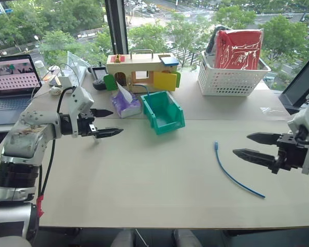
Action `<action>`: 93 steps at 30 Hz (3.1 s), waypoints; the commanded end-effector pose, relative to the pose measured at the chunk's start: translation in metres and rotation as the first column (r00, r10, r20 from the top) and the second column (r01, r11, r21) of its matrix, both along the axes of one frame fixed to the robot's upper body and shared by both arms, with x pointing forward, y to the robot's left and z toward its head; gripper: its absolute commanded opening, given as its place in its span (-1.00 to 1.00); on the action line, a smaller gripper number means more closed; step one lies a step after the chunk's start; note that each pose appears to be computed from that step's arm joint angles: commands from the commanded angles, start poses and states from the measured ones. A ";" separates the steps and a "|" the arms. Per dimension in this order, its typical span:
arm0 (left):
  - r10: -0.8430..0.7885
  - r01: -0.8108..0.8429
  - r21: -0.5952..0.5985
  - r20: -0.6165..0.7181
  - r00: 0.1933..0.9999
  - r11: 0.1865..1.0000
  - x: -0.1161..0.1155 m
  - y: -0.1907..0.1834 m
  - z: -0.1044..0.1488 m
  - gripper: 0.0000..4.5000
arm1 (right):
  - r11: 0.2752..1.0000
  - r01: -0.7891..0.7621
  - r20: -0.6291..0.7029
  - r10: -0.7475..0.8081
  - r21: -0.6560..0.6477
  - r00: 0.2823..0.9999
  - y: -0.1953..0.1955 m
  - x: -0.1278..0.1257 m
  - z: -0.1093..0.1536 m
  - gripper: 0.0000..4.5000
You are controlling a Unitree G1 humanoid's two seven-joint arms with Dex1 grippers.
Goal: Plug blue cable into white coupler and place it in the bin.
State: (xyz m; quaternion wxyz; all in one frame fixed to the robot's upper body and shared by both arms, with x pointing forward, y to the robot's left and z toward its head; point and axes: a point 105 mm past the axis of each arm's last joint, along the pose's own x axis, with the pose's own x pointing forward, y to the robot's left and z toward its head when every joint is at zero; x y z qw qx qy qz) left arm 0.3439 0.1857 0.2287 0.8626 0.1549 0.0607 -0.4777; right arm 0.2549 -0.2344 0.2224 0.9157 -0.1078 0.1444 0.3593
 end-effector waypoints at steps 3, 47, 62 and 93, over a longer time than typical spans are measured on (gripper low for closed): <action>-0.166 0.165 -0.017 -0.028 0.986 0.986 -0.023 -0.012 0.019 1.00 | 0.988 0.144 0.075 -0.140 -0.051 0.987 -0.011 0.021 -0.022 1.00; -0.481 0.493 0.152 -0.109 0.870 0.857 -0.067 -0.075 -0.048 1.00 | 0.657 -0.680 -0.242 0.637 -0.325 0.732 0.115 0.047 -0.104 -0.98; -0.514 0.535 0.264 -0.148 0.845 0.803 -0.053 -0.108 -0.101 1.00 | 0.472 -0.750 -0.228 0.754 -0.463 0.616 0.139 0.058 -0.104 -0.21; -0.315 0.359 0.123 -0.282 0.906 0.925 -0.055 -0.151 -0.151 0.25 | 0.902 -0.357 -0.078 0.349 -0.242 0.934 0.096 0.053 -0.078 0.90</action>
